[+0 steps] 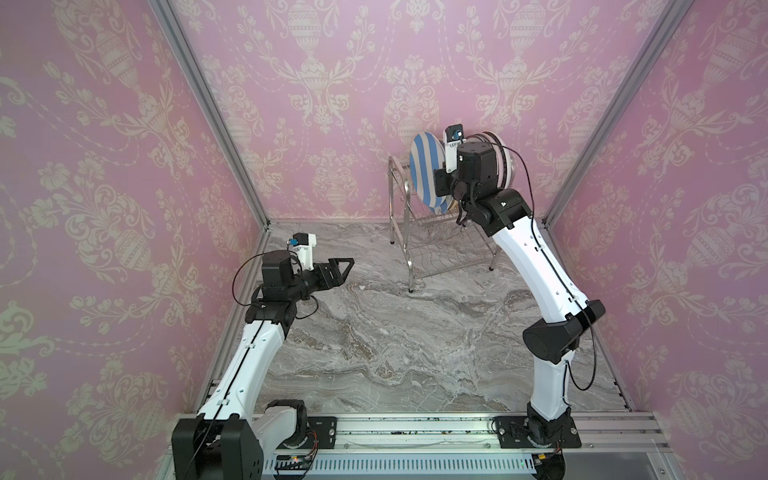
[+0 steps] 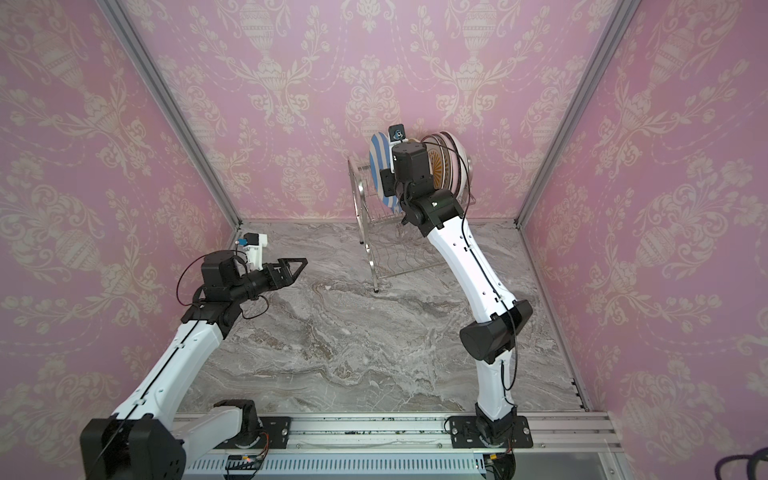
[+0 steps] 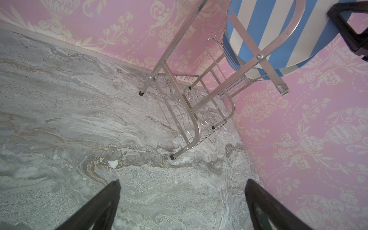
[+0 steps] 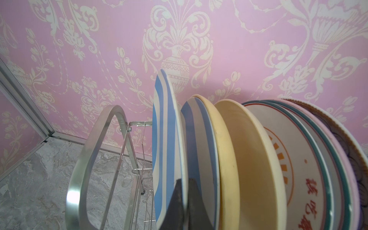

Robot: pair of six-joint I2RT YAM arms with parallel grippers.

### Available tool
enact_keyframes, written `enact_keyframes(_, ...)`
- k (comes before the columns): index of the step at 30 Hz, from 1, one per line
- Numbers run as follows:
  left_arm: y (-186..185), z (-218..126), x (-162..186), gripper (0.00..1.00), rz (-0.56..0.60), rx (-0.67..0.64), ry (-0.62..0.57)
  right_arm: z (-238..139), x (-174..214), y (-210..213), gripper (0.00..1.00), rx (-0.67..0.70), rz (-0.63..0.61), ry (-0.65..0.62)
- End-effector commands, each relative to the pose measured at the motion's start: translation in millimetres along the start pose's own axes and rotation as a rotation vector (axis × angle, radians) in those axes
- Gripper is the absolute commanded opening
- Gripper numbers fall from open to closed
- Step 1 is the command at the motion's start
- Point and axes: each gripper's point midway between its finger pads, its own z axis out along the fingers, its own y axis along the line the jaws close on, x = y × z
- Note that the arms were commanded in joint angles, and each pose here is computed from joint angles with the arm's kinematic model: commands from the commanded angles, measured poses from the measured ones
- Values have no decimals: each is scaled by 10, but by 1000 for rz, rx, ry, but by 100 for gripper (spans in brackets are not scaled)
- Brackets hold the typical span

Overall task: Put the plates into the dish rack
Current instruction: 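Lower the second striped plate into the rack beside the first striped plate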

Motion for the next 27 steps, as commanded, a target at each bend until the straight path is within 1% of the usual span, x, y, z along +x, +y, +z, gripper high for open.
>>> enact_keyframes(1,20,24,88,99,3,0,24,-114,-401,-75,0,33,36,-136)
enact_keyframes(7,59,52,112,99,5,-7,33,-137,-473,-33,0,110,-35,-172)
enact_keyframes(10,93,87,132,99,-4,-9,43,-123,-471,18,0,132,-69,-169)
enact_keyframes(27,131,89,190,99,3,-19,59,85,-156,119,0,129,-81,-88)
